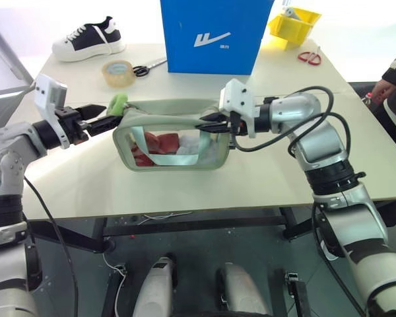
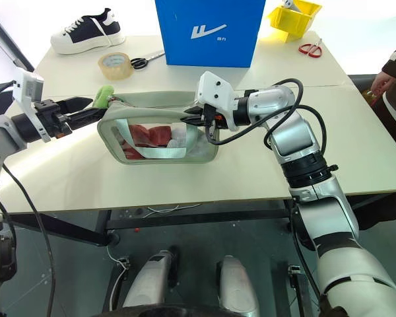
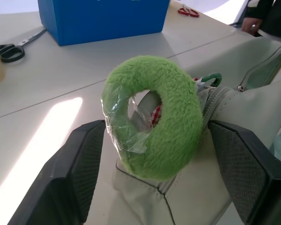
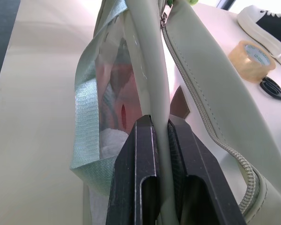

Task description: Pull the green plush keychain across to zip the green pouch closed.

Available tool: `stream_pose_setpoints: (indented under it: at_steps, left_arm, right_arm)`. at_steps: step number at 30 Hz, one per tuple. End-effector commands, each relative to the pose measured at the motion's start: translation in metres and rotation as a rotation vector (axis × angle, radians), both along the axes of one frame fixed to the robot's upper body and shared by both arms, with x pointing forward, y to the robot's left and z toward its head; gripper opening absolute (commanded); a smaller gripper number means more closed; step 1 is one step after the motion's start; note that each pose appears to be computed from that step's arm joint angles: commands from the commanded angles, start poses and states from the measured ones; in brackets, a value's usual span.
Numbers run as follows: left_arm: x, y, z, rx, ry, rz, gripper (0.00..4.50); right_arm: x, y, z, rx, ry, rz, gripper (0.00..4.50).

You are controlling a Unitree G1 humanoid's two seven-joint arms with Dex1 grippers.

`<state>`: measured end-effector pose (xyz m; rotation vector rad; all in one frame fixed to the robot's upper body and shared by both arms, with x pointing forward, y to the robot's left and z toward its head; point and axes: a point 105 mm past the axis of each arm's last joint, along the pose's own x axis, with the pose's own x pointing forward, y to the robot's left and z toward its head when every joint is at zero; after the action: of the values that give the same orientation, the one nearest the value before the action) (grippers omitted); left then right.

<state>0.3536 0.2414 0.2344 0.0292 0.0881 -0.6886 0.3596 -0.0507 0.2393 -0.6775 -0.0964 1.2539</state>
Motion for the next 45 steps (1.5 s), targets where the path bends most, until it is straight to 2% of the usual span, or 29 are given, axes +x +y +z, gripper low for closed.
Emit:
stream_pose_setpoints:
  at_steps: [1,3,5,7,11,12,19,23,26,29,34,35,36,38,41,45]
  left_arm:
    - [-0.002,-0.003,0.004,0.037,-0.038,-0.02,3.64]
    - [-0.002,-0.003,0.007,0.035,-0.051,-0.017,3.64]
    - [-0.001,-0.002,0.015,0.012,-0.073,-0.013,3.13]
    - [-0.001,-0.002,0.022,0.01,-0.095,-0.021,2.33]
    - [-0.003,-0.007,0.033,0.03,-0.134,-0.037,0.29]
    - [-0.003,-0.009,0.037,0.033,-0.145,-0.046,0.1]
    - [-0.01,-0.049,0.057,0.094,-0.215,-0.186,0.1]
    - [-0.017,-0.074,0.037,0.218,-0.193,-0.289,0.1]
    - [-0.013,-0.073,0.022,0.287,-0.181,-0.282,0.1]
    - [-0.008,-0.069,0.024,0.273,-0.192,-0.25,1.03]
    - [-0.006,-0.059,0.047,0.243,-0.229,-0.196,3.47]
    - [-0.007,-0.056,0.051,0.24,-0.223,-0.189,4.05]
    - [-0.012,-0.053,0.054,0.237,-0.212,-0.195,4.45]
    - [-0.024,-0.048,0.055,0.247,-0.182,-0.221,4.45]
    - [-0.037,-0.035,0.039,0.308,-0.108,-0.224,4.45]
    - [-0.038,-0.019,0.012,0.357,-0.045,-0.176,4.45]
  right_arm:
    - [-0.004,-0.002,0.017,0.023,-0.062,0.011,0.0]
    - [-0.005,-0.002,0.017,0.022,-0.063,0.012,0.0]
    - [-0.005,-0.001,0.017,0.021,-0.063,0.013,0.0]
    - [-0.005,-0.001,0.017,0.021,-0.063,0.015,0.0]
    - [-0.005,0.001,0.017,0.024,-0.063,0.019,0.0]
    - [-0.005,0.001,0.017,0.025,-0.063,0.018,0.0]
    - [-0.004,0.002,0.017,0.026,-0.066,0.015,0.0]
    - [-0.003,0.002,0.017,0.028,-0.069,0.014,0.0]
    - [-0.003,0.003,0.017,0.027,-0.071,0.013,0.0]
    - [-0.003,0.002,0.017,0.027,-0.073,0.011,0.0]
    - [-0.003,0.001,0.015,0.025,-0.075,0.003,0.0]
    - [-0.003,0.001,0.015,0.023,-0.077,0.002,0.0]
    - [-0.003,0.0,0.015,0.022,-0.077,0.001,0.0]
    - [-0.004,0.0,0.014,0.021,-0.078,0.001,0.0]
    - [-0.005,-0.001,0.014,0.02,-0.079,-0.002,0.0]
    - [-0.005,-0.001,0.014,0.021,-0.077,0.0,0.0]
